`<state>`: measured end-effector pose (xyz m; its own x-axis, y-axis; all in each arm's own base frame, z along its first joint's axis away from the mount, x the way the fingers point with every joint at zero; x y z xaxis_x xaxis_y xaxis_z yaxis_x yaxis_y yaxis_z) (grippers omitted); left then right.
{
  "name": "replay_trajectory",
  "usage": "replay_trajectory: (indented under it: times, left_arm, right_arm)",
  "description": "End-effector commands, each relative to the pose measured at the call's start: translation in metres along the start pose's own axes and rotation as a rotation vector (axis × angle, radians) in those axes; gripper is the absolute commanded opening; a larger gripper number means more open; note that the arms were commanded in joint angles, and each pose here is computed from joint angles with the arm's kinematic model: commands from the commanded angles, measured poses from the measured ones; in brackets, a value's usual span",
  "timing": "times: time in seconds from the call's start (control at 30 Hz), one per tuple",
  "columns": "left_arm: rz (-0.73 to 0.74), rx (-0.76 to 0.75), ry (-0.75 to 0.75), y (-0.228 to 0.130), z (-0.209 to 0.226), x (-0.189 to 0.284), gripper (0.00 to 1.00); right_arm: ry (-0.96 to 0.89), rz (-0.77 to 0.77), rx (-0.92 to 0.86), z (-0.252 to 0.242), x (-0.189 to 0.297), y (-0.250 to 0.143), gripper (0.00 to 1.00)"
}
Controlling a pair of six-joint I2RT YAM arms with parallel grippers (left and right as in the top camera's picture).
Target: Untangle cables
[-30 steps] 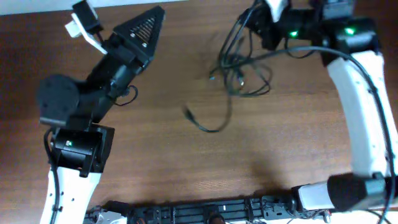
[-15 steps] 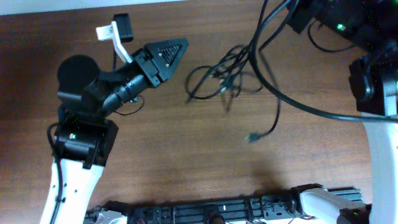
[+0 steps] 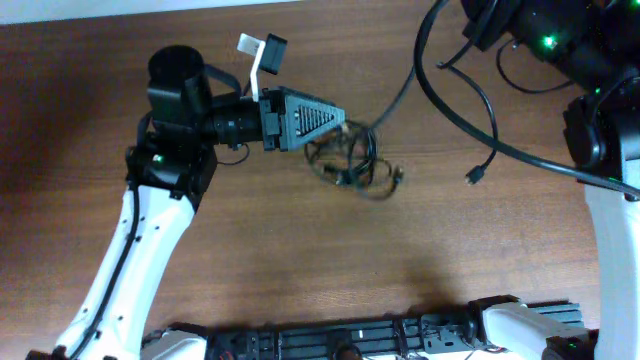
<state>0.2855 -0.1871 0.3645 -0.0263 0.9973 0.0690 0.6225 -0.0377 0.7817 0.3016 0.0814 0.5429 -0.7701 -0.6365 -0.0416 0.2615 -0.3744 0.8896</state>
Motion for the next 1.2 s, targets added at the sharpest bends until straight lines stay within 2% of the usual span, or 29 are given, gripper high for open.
replay_trajectory:
  times: [0.0,0.07,0.17,0.23,0.4,0.43,0.63,0.73,0.83,0.97,1.07,1.17]
  left_arm:
    - [0.078,-0.161,-0.211,-0.002,-0.018,-0.001,0.73]
    - [0.096,-0.224,-0.272,-0.002,-0.025,-0.003,0.75]
    - [0.098,-0.254,-0.286,-0.001,-0.029,-0.006,0.75]
    - [0.105,-0.255,-0.298,-0.003,-0.031,-0.009,0.75]
    - [0.119,-0.256,-0.325,-0.005,-0.034,-0.009,0.74]
    - [0.124,-0.256,-0.333,-0.005,-0.035,-0.009,0.74]
    - [0.125,-0.257,-0.336,-0.005,-0.035,-0.009,0.74]
    - [0.122,-0.256,-0.33,-0.005,-0.035,-0.009,0.67]
    - [0.089,-0.256,-0.269,-0.001,-0.029,-0.011,0.64]
    - [0.036,-0.253,-0.171,0.005,-0.02,-0.014,0.72]
    - [-0.047,-0.249,-0.015,0.016,-0.006,-0.015,0.78]
    - [-0.117,-0.217,0.143,0.023,0.011,-0.014,0.79]
  right_arm:
    - [-0.074,-0.053,0.021,-0.004,0.004,0.009,0.04]
    - [-0.089,-0.036,0.011,-0.008,0.003,0.006,0.04]
    - [-0.171,-0.008,0.052,-0.021,0.001,-0.001,0.04]
    - [-0.273,0.013,0.089,-0.035,0.001,-0.007,0.04]
    - [-0.672,0.039,0.171,-0.096,0.018,-0.01,0.04]
    - [-0.779,0.04,0.16,-0.117,0.029,-0.009,0.04]
    - [-1.086,0.091,0.044,-0.201,0.084,-0.01,0.04]
    - [-1.214,0.112,-0.032,-0.241,0.118,-0.013,0.04]
    - [-1.327,0.111,-0.102,-0.271,0.157,-0.014,0.04]
    - [-1.395,0.066,-0.151,-0.286,0.197,-0.009,0.04]
    - [-1.409,0.042,-0.184,-0.292,0.218,-0.007,0.04]
    - [-1.482,0.034,-0.22,-0.301,0.242,-0.009,0.04]
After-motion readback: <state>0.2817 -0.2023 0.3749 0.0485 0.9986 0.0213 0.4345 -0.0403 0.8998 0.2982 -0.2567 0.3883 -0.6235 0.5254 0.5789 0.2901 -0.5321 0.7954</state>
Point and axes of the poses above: each gripper's point midway between its finger pads, its own x axis back along the fingers, its own z axis along the line the jaws close on, y = z × x, the point moved 7 cm from there along x, back along the fingers, and after that the axes turned 14 degrees about -x, right-handed, at the moved point
